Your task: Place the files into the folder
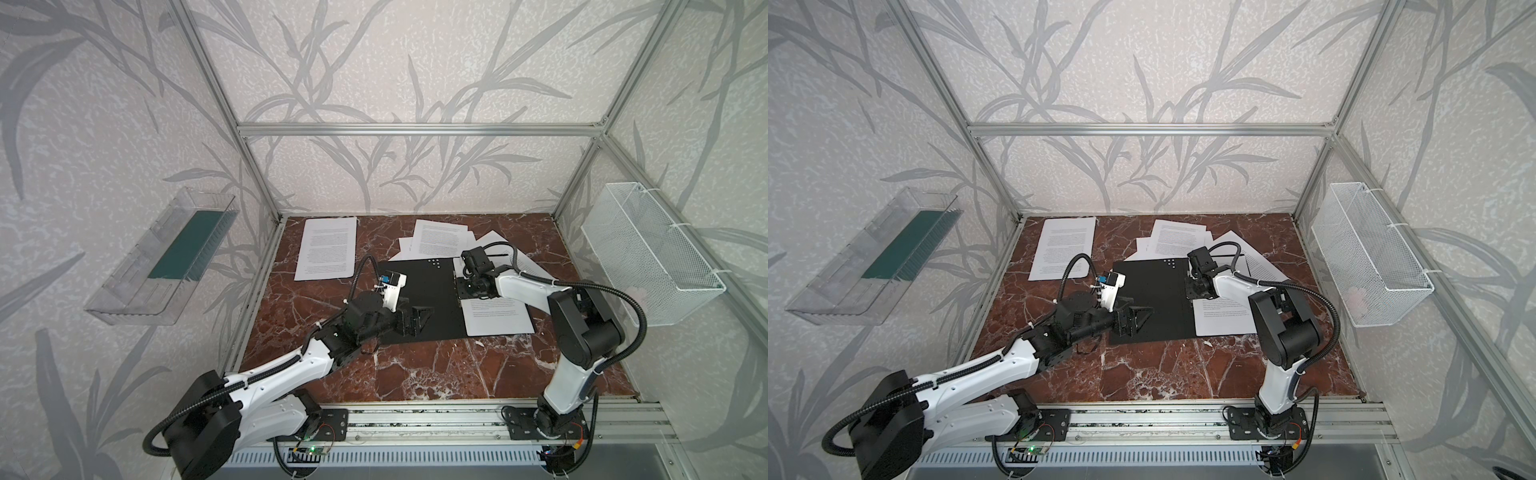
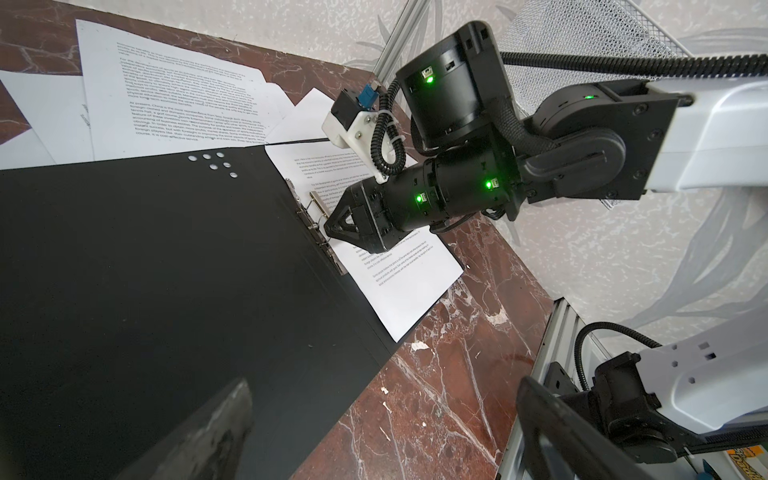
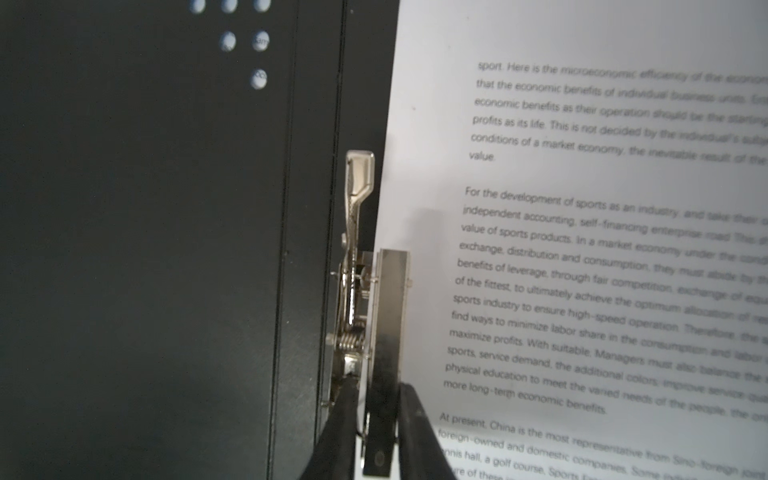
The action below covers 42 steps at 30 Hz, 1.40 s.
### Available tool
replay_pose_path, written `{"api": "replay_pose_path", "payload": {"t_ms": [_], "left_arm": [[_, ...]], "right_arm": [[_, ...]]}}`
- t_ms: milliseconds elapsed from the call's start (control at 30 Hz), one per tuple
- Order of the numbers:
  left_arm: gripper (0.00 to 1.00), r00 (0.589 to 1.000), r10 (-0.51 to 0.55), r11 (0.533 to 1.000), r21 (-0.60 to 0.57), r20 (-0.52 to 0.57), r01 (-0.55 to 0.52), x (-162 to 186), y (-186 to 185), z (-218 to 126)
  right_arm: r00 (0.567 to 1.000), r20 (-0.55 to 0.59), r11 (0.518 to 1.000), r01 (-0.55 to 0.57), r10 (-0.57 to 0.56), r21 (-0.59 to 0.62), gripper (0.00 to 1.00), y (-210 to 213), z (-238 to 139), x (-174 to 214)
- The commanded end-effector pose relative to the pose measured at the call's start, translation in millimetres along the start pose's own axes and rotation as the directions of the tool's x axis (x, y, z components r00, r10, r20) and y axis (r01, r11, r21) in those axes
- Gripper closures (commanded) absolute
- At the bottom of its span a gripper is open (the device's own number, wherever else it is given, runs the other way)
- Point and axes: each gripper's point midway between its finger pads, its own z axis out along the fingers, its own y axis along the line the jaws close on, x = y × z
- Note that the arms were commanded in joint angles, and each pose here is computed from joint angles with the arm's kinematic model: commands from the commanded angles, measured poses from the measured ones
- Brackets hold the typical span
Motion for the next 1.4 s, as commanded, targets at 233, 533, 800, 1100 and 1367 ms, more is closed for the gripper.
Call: {"api": "replay_pose_path", "payload": {"t_ms": [233, 533, 800, 1100, 1367], "left_arm": [[0.01, 1.000, 0.024, 1.000, -0.009, 0.021, -0.024, -5, 0, -3], [0.01, 0.999, 0.024, 0.999, -0.028, 0.023, -0.023, -4, 3, -3], [0.01, 1.000, 0.023, 0.999, -0.034, 0.021, -0.023, -4, 5, -2], [0.01, 0.999, 0.025, 0.994, -0.108, 0.045, -0.020, -5, 19, -6], [0.01, 0.994, 0.037, 0.981, -0.192, 0.105, -0.017, -13, 33, -20]], "right_arm": [[0.998, 0.054, 0.997, -0.014, 0.018, -0.070, 0.86, 24, -24, -11], [0.992, 0.108, 0.986, -0.046, 0.063, -0.158, 0.87, 57, -46, -12], [0.987, 0.112, 0.969, -0.091, 0.119, -0.231, 0.88, 92, -47, 0], [0.970, 0.108, 0.930, -0.174, 0.219, -0.324, 0.89, 131, -44, 20], [0.959, 0.102, 0.907, -0.213, 0.266, -0.365, 0.89, 165, -40, 39]]}}
